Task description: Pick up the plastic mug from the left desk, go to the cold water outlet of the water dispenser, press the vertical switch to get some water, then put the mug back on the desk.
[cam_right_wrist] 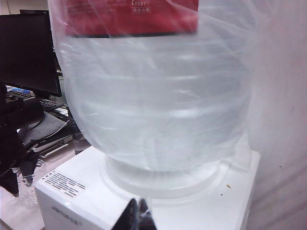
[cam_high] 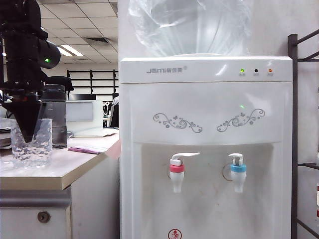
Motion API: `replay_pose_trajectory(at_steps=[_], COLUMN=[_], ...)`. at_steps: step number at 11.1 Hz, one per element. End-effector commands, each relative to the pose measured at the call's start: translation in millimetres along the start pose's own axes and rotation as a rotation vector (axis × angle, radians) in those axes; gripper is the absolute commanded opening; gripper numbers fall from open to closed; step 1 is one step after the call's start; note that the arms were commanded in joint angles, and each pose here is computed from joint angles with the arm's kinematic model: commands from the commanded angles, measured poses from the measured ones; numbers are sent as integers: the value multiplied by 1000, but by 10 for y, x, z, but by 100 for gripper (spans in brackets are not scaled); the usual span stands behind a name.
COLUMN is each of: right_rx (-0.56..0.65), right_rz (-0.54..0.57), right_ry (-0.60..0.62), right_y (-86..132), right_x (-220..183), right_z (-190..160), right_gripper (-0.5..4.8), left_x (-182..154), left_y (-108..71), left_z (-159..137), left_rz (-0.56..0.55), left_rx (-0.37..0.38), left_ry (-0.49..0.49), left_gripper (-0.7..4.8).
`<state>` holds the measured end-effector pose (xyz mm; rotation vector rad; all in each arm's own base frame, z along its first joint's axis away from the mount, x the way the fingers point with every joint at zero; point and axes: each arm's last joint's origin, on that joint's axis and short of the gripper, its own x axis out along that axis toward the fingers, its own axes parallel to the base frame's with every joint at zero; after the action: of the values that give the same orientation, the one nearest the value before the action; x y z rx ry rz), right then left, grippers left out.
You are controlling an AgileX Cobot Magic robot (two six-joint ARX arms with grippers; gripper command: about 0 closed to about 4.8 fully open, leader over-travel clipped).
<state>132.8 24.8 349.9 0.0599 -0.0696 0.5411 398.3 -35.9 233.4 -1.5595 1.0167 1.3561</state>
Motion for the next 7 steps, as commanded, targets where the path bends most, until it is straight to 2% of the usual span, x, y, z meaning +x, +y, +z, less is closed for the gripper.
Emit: replay_pose_trajectory(at_steps=[1, 7], right_rx=[-8, -8], right_rz=[3, 3], right_ry=[-17, -17], right_y=[6, 6], right_x=[-5, -5], right_z=[28, 28], right_gripper=[-5, -5], left_x=[-31, -395], left_y=[53, 176], left_z=[4, 44], left_rz=[59, -8], left_rx=[16, 39], left_ry=[20, 40], left_gripper=[252, 251])
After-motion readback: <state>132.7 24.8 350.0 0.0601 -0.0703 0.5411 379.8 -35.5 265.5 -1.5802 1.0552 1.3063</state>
